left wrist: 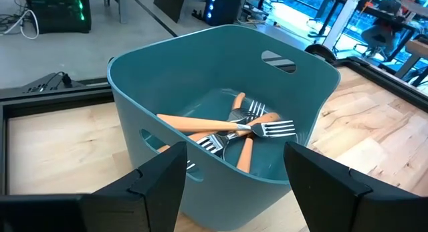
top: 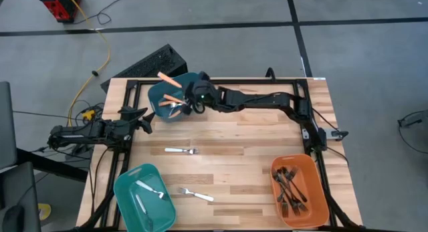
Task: Sort silverware by color (type)
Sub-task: Put the orange fork into the blue bin
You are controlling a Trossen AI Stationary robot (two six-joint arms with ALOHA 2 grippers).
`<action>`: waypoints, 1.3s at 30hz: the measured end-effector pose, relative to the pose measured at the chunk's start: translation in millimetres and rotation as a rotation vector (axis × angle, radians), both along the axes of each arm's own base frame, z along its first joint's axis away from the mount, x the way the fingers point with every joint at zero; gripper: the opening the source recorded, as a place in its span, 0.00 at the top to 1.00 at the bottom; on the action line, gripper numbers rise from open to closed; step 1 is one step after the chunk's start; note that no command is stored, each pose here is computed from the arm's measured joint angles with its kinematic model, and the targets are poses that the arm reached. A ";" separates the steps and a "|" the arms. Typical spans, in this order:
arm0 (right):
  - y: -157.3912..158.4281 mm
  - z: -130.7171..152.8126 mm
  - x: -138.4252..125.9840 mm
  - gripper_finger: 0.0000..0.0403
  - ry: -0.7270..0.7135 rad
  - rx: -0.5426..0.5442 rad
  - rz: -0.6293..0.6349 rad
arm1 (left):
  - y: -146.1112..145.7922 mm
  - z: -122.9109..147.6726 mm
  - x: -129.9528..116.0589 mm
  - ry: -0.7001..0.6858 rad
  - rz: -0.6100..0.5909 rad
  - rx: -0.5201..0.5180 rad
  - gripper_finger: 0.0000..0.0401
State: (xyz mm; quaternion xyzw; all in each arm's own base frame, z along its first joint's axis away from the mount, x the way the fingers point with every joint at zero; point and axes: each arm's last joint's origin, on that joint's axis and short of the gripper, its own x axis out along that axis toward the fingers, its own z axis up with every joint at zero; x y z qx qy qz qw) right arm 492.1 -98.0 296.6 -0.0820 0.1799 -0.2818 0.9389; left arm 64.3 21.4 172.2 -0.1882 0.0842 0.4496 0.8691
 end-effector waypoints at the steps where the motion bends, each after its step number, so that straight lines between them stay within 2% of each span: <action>1: -2.0 -0.2 0.2 0.87 -0.013 -0.013 0.000 | 0.0 0.0 0.0 0.000 0.000 0.000 0.41; 5: -11.5 -7.5 -0.2 0.87 -0.078 -0.036 0.009 | 0.0 0.1 0.0 0.000 0.000 0.000 0.41; 11: -24.7 -28.5 -3.7 0.87 -0.174 -0.019 0.155 | 0.0 0.0 0.0 0.001 0.000 0.000 0.41; 18: -32.5 -54.8 -13.2 0.87 -0.260 -0.024 0.261 | 0.0 0.0 0.0 0.001 -0.001 0.000 0.41; 23: -40.4 -69.0 -22.7 0.87 -0.314 -0.026 0.286 | 0.0 -0.1 0.0 0.001 -0.001 0.000 0.41; 27: -48.9 -75.5 -30.7 0.87 -0.368 -0.015 0.347 | 0.1 -0.2 -0.2 0.003 0.003 0.001 0.41; 32: -57.9 -80.2 -35.9 0.87 -0.383 0.030 0.342 | 0.2 -0.2 -0.3 0.004 0.007 0.005 0.41; 36: -63.0 -77.0 -37.9 0.87 -0.421 0.037 0.349 | 0.2 -0.1 -0.3 0.004 0.008 0.005 0.41; 39: -65.1 -83.4 -34.2 0.87 -0.476 0.020 0.399 | 0.3 -0.1 -0.4 0.003 0.012 0.007 0.41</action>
